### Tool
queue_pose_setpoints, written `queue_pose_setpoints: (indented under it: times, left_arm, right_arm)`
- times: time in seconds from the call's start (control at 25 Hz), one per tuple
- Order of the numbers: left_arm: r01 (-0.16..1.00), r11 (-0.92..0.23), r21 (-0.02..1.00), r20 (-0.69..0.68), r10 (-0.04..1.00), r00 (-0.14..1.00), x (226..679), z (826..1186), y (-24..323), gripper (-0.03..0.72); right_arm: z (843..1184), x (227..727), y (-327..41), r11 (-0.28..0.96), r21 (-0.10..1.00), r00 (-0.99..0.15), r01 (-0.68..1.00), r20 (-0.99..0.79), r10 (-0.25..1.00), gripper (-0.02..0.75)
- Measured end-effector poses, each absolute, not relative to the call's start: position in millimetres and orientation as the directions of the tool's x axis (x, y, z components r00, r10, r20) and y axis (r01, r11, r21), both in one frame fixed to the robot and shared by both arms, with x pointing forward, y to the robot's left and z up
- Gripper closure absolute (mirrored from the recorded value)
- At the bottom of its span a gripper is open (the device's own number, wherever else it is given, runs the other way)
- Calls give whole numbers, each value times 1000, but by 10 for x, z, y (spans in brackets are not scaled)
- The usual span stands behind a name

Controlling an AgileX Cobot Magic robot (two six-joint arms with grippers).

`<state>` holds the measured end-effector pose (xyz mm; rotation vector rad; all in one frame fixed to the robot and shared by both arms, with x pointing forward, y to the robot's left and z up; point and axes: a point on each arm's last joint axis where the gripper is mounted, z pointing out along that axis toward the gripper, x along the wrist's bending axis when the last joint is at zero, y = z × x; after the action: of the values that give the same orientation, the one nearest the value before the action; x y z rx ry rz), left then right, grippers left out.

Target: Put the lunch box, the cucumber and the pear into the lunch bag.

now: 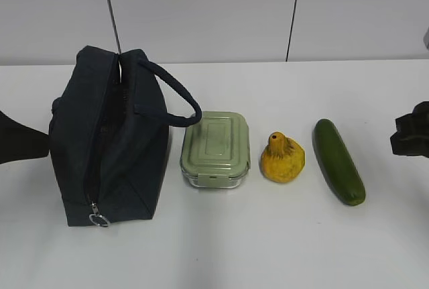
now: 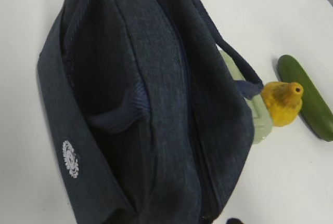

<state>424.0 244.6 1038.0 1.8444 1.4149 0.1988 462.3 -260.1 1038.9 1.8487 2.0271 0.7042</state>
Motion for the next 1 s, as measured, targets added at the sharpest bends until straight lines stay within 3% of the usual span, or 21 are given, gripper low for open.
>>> queue_pose_setpoints:
  times: [0.84,0.92,1.0]
  left_arm:
    - [772,-75,631,-352,859,372,4656,10173,2383,369]
    - [779,-69,623,-366,855,368,4695,10132,2372,411]
    - [789,-69,611,-373,854,363,4724,10081,2366,498]
  right_arm:
    - [10089,5010,-2556,62,514,-122,855,83,989,386]
    - [10069,5032,-2553,62,513,-121,856,82,989,386]
    - [10057,5053,-2551,64,514,-122,855,81,989,386]
